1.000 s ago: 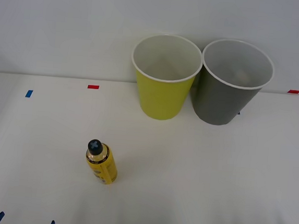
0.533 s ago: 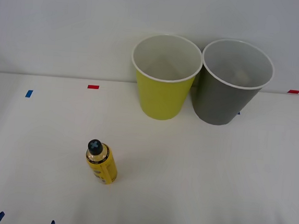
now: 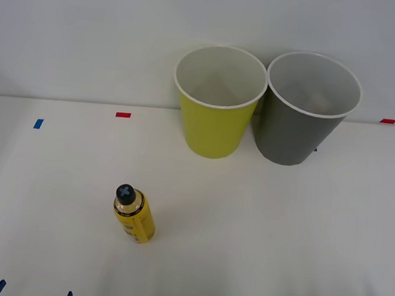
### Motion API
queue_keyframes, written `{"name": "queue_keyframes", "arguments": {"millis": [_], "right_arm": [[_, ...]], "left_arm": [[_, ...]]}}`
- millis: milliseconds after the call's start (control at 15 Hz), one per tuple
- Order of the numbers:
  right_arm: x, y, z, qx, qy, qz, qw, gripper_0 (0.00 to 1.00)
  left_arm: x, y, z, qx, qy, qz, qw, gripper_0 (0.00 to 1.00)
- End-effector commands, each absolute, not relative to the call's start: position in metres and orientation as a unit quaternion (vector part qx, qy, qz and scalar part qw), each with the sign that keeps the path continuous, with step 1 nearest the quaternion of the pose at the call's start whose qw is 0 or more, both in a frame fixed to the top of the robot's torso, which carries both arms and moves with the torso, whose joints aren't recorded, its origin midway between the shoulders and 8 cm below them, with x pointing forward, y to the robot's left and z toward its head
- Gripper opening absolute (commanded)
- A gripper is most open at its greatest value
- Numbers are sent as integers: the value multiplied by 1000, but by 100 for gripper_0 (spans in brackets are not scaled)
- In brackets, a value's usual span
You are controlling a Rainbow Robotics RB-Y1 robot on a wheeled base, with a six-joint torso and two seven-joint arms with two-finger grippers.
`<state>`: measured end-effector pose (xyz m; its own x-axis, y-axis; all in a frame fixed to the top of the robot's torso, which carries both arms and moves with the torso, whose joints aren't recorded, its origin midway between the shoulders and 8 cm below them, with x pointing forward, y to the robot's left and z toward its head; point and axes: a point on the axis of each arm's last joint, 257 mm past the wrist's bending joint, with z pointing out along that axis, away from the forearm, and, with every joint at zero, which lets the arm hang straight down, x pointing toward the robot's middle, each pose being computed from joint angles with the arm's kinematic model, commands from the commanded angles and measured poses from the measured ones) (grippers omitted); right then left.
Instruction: Put cans in the gray bin and PET bottles in the light green bin.
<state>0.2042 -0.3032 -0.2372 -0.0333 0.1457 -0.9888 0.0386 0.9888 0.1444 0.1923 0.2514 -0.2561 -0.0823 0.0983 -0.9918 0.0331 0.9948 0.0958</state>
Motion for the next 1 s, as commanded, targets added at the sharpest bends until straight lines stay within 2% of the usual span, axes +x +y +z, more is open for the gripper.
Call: {"name": "queue_keyframes", "arguments": {"millis": [67,1000], "right_arm": [[204,-303,-237,64,718,39,692,100],[204,-303,-237,64,718,39,692,100]], "left_arm": [[192,251,-256,45,735,24,676,100],[192,251,-256,45,735,24,676,100]]}}
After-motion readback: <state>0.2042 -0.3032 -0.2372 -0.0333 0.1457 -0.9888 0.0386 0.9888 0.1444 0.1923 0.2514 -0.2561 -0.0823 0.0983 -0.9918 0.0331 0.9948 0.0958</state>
